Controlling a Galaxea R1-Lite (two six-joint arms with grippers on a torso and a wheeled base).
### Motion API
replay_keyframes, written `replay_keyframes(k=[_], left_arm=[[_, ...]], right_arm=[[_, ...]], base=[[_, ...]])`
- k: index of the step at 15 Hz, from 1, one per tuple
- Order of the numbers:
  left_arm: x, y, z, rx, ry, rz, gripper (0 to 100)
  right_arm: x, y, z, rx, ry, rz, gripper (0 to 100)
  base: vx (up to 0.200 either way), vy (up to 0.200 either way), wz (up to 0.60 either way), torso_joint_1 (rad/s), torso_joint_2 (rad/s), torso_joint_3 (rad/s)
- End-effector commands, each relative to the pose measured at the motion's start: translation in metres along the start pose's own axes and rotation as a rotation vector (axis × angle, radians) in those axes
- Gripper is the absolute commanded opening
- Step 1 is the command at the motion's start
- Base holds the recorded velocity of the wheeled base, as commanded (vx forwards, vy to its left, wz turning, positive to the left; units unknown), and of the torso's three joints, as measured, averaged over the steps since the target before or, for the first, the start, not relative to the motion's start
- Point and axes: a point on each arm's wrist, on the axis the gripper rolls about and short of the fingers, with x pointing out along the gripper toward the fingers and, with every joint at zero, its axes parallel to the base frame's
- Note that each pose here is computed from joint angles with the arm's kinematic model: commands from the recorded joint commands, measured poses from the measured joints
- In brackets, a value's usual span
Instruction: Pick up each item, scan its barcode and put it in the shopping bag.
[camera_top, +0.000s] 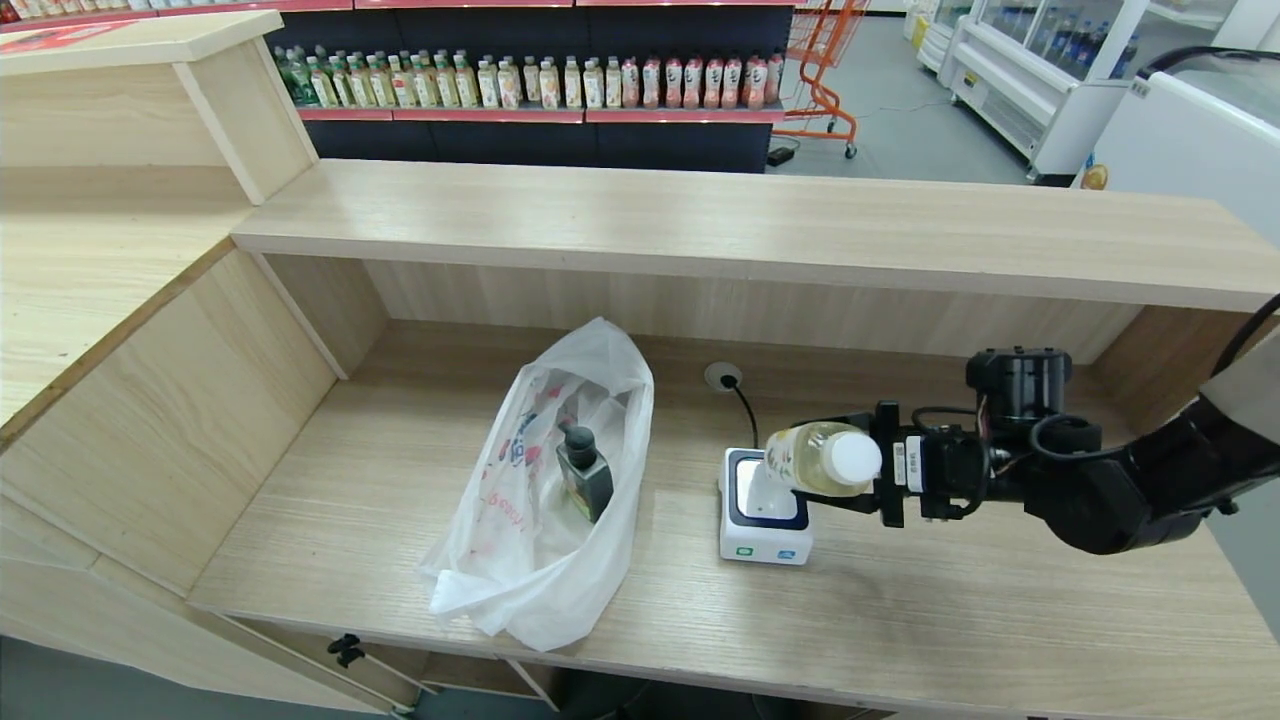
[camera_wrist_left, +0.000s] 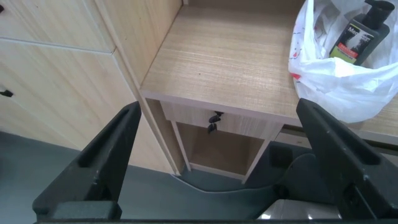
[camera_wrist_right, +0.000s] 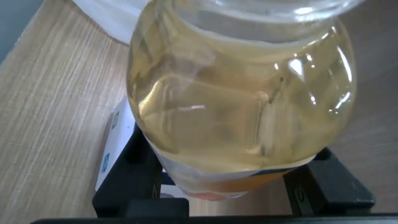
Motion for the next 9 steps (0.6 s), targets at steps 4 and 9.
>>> replay_keyframes(k=[4, 9], left_arm=[[0.0000, 0.0000, 0.0000, 0.000, 0.000, 0.000, 100], [0.0000, 0.0000, 0.0000, 0.000, 0.000, 0.000, 100]], right_arm=[[0.0104, 0.0116, -0.0123, 0.014, -0.004, 0.020, 0], [0.0097, 0.0099, -0.0117, 0.005, -0.004, 0.014, 0]], base=[[0.000, 0.000, 0.00, 0.000, 0.00, 0.000], [0.000, 0.000, 0.00, 0.000, 0.00, 0.000]])
